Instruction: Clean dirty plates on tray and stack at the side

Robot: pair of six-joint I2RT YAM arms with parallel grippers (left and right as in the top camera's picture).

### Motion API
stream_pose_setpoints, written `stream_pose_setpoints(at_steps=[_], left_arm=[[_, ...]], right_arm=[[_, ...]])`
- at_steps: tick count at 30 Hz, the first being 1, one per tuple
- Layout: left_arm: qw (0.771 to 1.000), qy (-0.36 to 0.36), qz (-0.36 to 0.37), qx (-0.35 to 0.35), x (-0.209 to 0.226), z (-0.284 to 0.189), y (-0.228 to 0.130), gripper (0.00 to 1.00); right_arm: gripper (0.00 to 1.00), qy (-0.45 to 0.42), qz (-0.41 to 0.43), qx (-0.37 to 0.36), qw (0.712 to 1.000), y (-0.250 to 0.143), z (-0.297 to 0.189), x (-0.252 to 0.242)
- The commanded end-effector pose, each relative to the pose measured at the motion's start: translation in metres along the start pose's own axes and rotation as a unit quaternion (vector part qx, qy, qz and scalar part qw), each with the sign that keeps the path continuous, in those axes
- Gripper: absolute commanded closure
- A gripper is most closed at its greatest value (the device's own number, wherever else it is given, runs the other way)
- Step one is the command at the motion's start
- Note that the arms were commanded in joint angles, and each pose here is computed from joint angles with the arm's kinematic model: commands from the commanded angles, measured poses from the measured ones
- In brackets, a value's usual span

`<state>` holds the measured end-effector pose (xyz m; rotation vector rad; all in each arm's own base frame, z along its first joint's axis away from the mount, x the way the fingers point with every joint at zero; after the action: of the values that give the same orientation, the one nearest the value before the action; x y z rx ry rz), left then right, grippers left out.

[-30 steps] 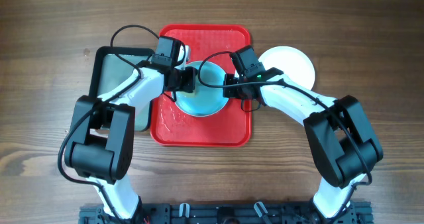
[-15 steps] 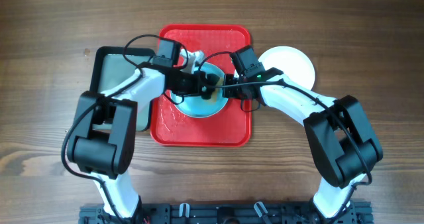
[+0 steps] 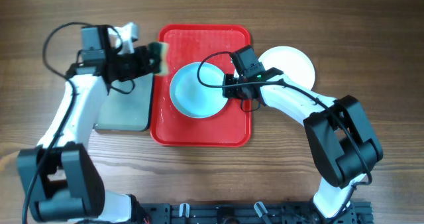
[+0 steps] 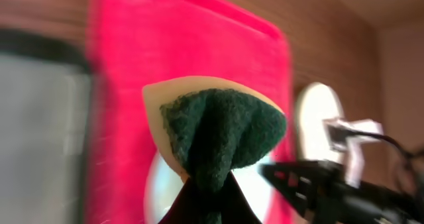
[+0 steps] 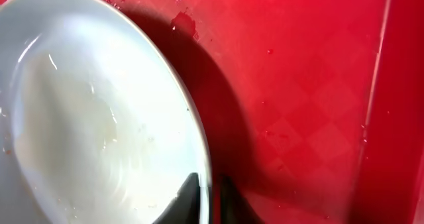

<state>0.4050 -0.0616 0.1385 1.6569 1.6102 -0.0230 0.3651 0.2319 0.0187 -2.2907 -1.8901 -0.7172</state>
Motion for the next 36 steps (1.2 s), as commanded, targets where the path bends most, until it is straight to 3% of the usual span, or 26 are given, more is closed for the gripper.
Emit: stream_pose_setpoints(at_steps=[1,4,10,13,15,17,28,36], left_arm=[[0.983,0.176,-0.039,-0.020,0.061,-0.033,0.002,0.96],[0.958,0.283,-0.053,-0.009,0.094,-0.054,-0.008,0.96],[0.896,0.431,-0.102,-0.021,0.132,-0.088,-0.018,0.96],[0.897,0.424,-0.121,-0.040,0.129,-0.089,-0.014,0.96],[0.906,0.402,-0.120,-0.055,0.118,-0.093,-0.007,0.96],[0.907,0.395,-0.120,-0.080,0.107,-0.104,0.001,0.96],[0.890,0.350,-0.082,-0.282,0.018,-0.220,0.034,0.96],[0.885,0.343,-0.076,-0.306,-0.008,-0.254,0.012,0.96]], right_arm=[[0.65,0.013,-0.008,-0.001,1.000,-0.001,-0.007,0.006],[0.55,0.012,-0.006,-0.003,1.000,-0.001,-0.007,0.006],[0.57,0.000,0.027,0.009,1.000,-0.006,0.005,-0.002],[0.68,-0.006,0.045,0.018,0.999,-0.010,0.016,-0.007],[0.84,-0.005,0.051,0.021,0.998,-0.011,0.019,-0.007],[0.93,-0.001,0.049,0.017,0.999,-0.008,0.017,-0.005],[0.96,0.020,0.015,-0.021,0.999,0.019,0.007,0.017],[0.96,0.031,-0.007,-0.071,0.997,0.056,-0.014,0.044]])
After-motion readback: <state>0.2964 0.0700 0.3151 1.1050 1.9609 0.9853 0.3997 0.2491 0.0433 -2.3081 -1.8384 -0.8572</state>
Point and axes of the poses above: each gripper's point midway between its finger pads, its own z axis out along the fingers, its own x axis along the line the jaws close on, y = z × x, the point moved 1 cm from there along -z, back along the fingers, and after that the axes turned 10 degrees about z, right-handed, at the moved point
